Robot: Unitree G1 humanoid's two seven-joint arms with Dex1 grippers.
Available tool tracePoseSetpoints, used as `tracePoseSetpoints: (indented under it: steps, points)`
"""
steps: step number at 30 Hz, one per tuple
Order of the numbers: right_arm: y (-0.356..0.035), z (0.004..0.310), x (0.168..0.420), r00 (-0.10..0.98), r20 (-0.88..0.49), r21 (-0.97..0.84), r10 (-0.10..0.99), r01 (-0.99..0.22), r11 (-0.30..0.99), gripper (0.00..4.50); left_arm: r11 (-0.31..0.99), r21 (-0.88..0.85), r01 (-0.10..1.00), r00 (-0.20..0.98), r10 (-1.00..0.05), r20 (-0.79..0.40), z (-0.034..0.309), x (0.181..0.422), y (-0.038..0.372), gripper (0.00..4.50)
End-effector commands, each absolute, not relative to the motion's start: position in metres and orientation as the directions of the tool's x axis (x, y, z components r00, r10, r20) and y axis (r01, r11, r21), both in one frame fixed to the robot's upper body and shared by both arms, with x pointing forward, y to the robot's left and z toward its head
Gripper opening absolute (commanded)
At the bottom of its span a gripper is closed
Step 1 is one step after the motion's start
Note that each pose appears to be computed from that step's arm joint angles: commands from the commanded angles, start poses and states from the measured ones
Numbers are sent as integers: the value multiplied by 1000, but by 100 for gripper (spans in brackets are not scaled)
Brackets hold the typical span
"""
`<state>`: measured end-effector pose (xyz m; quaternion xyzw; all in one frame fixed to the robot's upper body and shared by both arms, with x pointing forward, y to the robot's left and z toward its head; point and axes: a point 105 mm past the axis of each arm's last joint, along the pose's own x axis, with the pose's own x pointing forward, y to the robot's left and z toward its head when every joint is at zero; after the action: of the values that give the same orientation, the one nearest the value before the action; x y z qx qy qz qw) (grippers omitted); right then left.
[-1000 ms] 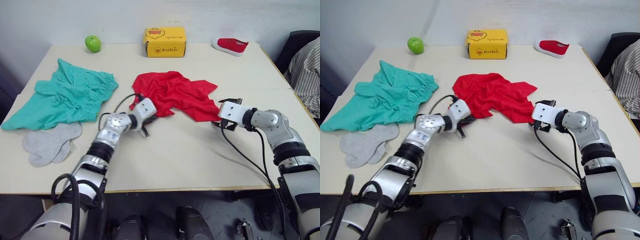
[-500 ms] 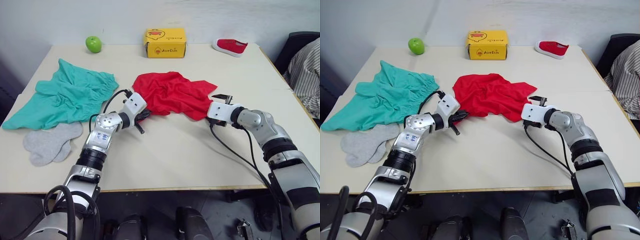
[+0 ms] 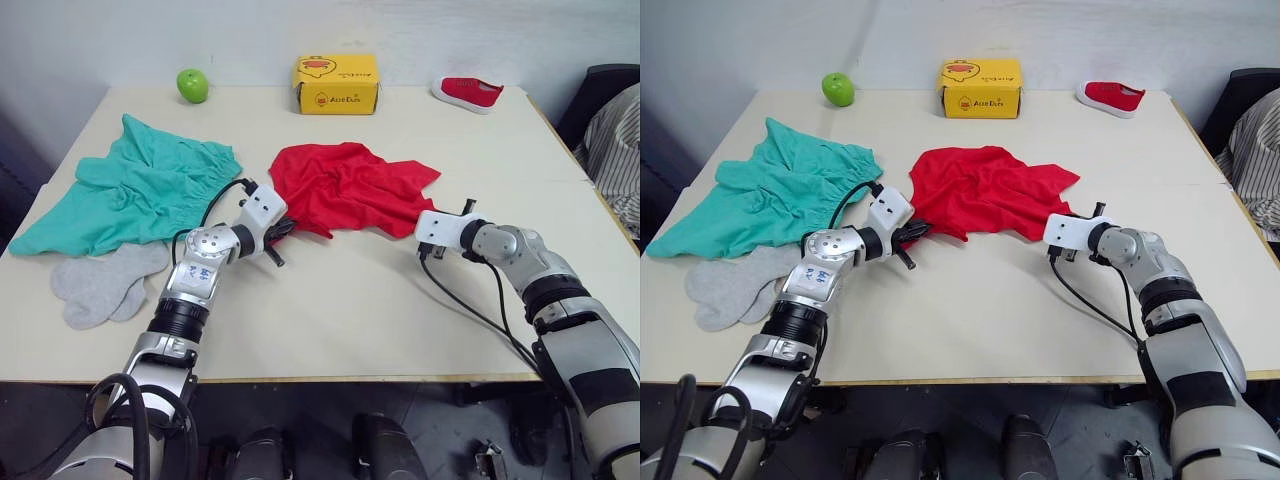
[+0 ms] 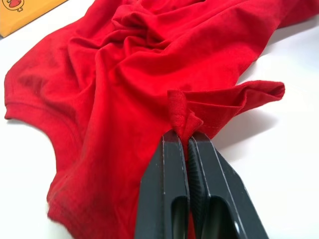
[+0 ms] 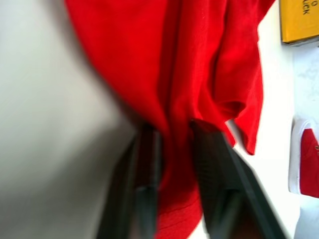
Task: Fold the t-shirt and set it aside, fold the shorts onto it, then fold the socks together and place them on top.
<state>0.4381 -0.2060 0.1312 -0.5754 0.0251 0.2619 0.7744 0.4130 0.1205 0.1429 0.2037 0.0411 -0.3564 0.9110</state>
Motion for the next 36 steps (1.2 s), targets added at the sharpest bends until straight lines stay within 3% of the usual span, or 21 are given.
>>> tracePoseSetpoints:
  steps: [1, 8, 12, 15, 20, 26, 31, 36]
  points:
    - [-222, 135, 433, 869, -340, -887, 359, -423, 184, 2, 642, 386, 663, 731, -666, -149, 162, 407, 124, 0]
    - [-231, 154, 407, 801, -344, -871, 490, -467, 153, 2, 502, 378, 778, 563, -824, -65, 179, 362, 133, 0]
    - [-233, 149, 355, 598, -459, -717, 656, -686, 124, 2, 385, 379, 842, 463, -875, -139, 174, 316, 166, 0]
    - [-236, 148, 322, 504, -463, -571, 729, -799, 190, 2, 338, 359, 870, 430, -877, -213, 167, 291, 187, 0]
    - [-252, 123, 265, 293, -645, -283, 706, -949, 135, 2, 280, 271, 921, 367, -856, -364, 147, 250, 207, 0]
    - [-254, 110, 224, 148, -704, -44, 694, -985, 165, 2, 247, 62, 967, 247, -845, -474, 125, 207, 211, 0]
    - [-257, 104, 213, 97, -736, 36, 670, -983, 182, 2, 255, -41, 966, 200, -839, -507, 121, 198, 211, 0]
    - [-264, 107, 229, 181, -714, -42, 676, -975, 217, 2, 258, -30, 966, 206, -832, -515, 127, 208, 213, 0]
